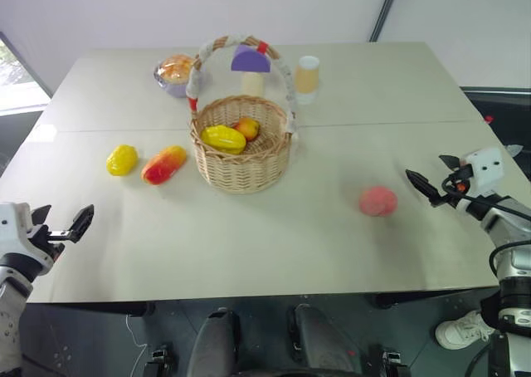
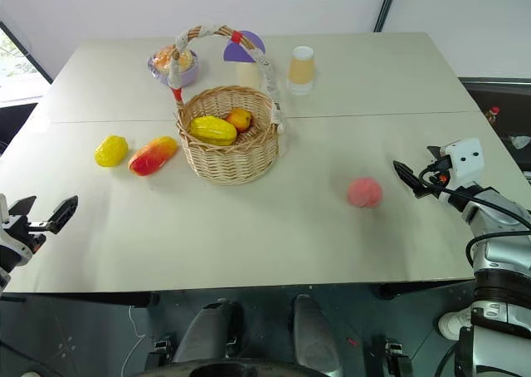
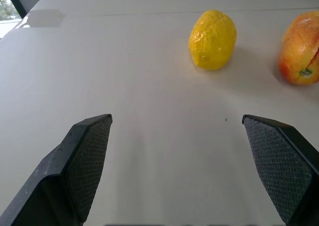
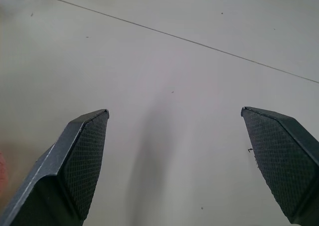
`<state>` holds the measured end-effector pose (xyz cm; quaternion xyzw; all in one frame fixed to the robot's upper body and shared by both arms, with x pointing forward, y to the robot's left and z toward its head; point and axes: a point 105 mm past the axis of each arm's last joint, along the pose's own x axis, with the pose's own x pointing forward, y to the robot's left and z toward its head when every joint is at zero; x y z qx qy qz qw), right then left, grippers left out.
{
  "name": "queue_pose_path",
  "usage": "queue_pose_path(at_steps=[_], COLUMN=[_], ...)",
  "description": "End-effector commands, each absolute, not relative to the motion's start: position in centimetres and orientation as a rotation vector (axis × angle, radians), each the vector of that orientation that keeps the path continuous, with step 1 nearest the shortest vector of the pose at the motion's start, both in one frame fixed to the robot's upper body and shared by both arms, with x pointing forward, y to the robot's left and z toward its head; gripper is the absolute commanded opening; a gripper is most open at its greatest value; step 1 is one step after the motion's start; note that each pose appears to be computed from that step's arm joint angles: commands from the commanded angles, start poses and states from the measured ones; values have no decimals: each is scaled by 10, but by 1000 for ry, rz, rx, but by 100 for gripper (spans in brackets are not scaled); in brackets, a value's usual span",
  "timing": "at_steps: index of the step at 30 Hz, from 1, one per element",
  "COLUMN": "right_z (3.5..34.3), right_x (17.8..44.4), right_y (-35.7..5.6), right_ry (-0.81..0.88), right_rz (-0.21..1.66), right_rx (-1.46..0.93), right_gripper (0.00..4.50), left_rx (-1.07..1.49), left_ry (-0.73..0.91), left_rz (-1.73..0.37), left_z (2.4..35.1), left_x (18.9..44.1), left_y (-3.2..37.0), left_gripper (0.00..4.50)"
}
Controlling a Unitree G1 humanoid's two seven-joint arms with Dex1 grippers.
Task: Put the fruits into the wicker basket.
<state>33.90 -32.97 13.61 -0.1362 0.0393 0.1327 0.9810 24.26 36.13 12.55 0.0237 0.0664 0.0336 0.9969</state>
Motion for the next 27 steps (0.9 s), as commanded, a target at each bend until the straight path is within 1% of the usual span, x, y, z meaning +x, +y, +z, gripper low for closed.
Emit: queue_pose_path(at_steps=[1, 9, 13, 17, 19, 22, 25, 27], right_z=[152, 161, 179, 198, 203, 211, 211, 212], right_x=[340, 344, 346, 340, 336, 315, 297, 281], right_y=[-330, -321, -301, -268, -255, -210, -176, -139], right_ry=[15, -25, -79, -119, -121, -112, -82, -91], right_rz=[258, 270, 343, 501, 562, 780, 932, 1075], right_rx=[-284, -294, -310, -322, -325, -321, -325, -316], right_gripper=[443, 443, 443, 443, 443, 443, 443, 443], left_rx=[82, 72, 95, 105, 112, 124, 129, 152], left_ry=[100, 88, 64, 59, 63, 66, 119, 164], left_rz=[63, 53, 9, -60, -85, -67, -10, -6], left_z=[137, 140, 150, 158, 161, 175, 176, 177], left_x=[245, 250, 257, 264, 267, 282, 294, 309], left_y=[361, 357, 344, 329, 324, 324, 333, 333], left_gripper=[450, 450, 450, 450, 450, 450, 450, 450])
